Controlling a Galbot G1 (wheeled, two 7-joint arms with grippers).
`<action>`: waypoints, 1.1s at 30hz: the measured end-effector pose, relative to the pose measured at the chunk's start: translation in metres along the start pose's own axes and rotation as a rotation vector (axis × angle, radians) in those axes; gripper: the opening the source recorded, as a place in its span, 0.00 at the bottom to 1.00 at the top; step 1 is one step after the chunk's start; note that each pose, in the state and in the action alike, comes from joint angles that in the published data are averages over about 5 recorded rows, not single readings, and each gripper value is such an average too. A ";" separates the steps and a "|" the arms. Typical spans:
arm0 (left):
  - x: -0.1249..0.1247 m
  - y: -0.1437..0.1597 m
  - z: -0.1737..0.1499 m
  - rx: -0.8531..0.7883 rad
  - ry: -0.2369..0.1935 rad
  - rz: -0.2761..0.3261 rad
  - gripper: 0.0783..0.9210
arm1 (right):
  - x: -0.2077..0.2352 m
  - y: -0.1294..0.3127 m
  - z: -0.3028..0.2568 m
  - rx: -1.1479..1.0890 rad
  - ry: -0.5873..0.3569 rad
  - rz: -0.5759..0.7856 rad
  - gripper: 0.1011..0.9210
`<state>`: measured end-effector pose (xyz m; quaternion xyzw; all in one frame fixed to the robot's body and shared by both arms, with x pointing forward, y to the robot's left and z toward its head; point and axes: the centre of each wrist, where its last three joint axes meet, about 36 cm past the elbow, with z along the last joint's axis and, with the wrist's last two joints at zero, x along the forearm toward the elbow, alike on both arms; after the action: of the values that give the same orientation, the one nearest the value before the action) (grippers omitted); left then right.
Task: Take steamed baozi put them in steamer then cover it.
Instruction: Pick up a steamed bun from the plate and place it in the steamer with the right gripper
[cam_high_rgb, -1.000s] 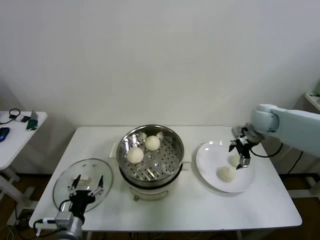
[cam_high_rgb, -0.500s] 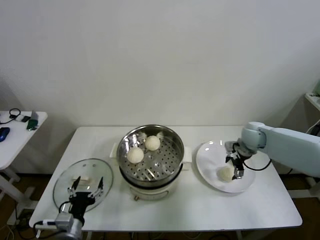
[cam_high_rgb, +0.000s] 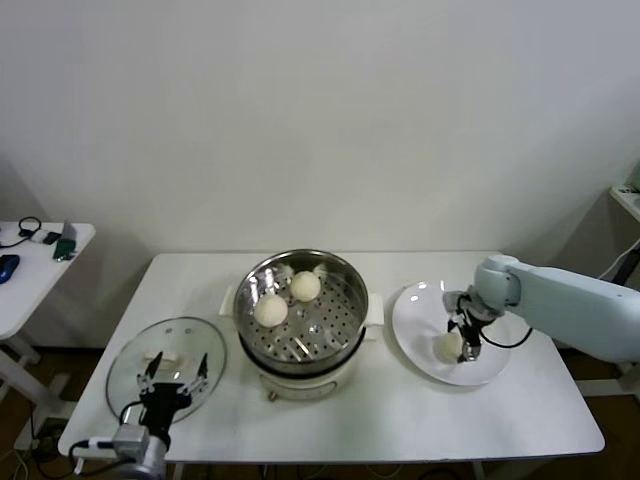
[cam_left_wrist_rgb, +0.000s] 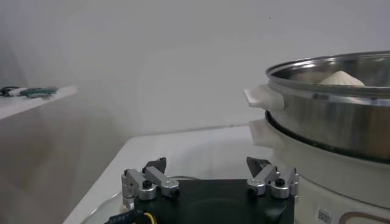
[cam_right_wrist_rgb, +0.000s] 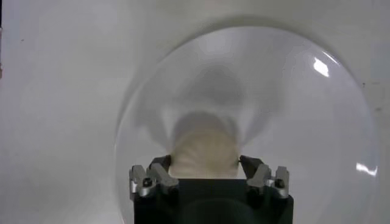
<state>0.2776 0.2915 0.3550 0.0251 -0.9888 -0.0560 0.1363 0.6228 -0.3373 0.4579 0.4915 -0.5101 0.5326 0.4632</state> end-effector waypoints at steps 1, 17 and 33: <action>0.000 0.000 0.000 0.000 0.000 0.000 0.88 | 0.000 0.000 0.000 0.000 0.000 -0.001 0.72; -0.002 0.001 -0.001 -0.003 -0.006 -0.003 0.88 | 0.098 -0.037 -0.022 0.170 -0.030 0.072 0.62; -0.001 0.000 -0.007 -0.009 -0.014 -0.007 0.88 | 0.313 -0.026 -0.210 0.910 -0.098 0.314 0.62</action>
<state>0.2808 0.2913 0.3619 0.0278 -0.9893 -0.0612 0.1294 0.6107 -0.1289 0.7725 0.5859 -0.3146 0.7414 0.0904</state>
